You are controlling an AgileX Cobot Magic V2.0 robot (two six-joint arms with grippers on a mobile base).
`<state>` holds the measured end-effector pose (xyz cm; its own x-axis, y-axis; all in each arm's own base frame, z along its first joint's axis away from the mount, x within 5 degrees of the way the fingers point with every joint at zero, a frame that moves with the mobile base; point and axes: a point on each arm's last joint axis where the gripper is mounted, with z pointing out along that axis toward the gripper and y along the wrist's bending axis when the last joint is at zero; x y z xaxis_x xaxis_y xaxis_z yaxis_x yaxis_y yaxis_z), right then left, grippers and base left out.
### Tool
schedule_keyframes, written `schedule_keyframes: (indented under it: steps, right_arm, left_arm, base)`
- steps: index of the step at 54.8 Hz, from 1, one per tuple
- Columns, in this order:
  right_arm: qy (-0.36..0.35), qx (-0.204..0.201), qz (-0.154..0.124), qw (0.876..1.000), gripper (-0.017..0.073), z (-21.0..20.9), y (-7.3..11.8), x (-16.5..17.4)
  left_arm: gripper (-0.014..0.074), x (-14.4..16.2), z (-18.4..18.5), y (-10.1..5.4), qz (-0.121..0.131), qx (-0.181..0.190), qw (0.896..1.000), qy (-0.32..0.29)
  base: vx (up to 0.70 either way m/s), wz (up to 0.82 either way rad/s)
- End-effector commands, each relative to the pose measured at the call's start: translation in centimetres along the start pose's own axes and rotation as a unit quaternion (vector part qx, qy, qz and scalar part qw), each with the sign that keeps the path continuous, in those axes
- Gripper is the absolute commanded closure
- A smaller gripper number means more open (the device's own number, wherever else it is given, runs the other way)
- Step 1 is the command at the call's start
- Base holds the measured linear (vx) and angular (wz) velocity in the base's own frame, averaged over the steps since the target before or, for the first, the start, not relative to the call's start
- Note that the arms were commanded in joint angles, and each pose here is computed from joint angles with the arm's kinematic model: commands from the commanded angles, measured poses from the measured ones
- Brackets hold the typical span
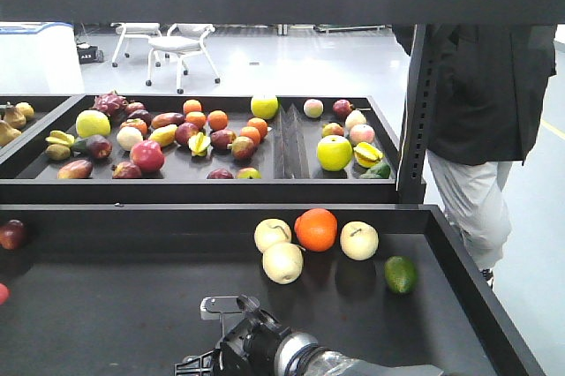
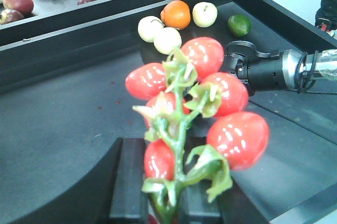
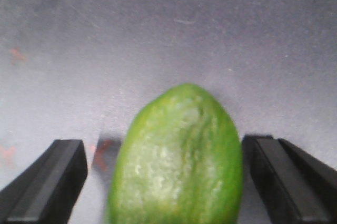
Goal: Pick snacks and fruit into basket
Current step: 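Lower the right gripper around the green lime and close it, then lift the green lime with the right gripper away from the table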
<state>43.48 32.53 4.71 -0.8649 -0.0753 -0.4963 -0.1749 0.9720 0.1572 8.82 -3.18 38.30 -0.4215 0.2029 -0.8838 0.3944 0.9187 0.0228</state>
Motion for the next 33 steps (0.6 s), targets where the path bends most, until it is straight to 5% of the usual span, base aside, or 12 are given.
schedule_keyframes:
  steps: [1, 10, 11, 13, 33]
  right_arm:
    - [-0.06, -0.024, -0.008, 0.998, 0.0004, -3.6, 0.8, -3.5]
    - [-0.052, 0.001, -0.023, 0.998, 0.0291, -4.7, 0.5, -3.9]
    - [-0.053, 0.015, -0.028, 0.998, 0.0519, -6.6, 0.4, -4.7]
    - [-0.054, 0.021, -0.03, 0.998, 0.057, -7.3, 0.4, -5.0]
    - [-0.077, 0.055, -0.043, 0.995, 0.0568, -17.1, 0.1, -8.3]
  left_arm:
    - [0.0601, -1.4, -0.5, 0.1, -0.012, -0.007, 0.998, -0.056]
    - [0.0601, -1.4, -0.5, 0.1, -0.012, -0.007, 0.998, -0.055]
    - [0.0601, -1.4, -0.5, 0.1, -0.012, -0.007, 0.998, -0.056]
    - [0.0601, -1.4, -0.5, 0.1, -0.012, -0.007, 0.998, -0.056]
    - [0.0601, -1.5, -0.5, -0.1, -0.021, 0.003, 0.998, -0.06]
  base:
    - [0.0, 0.0]
    - [0.0, 0.0]
    - [0.0, 0.0]
    - [0.0, 0.0]
    - [0.0, 0.0]
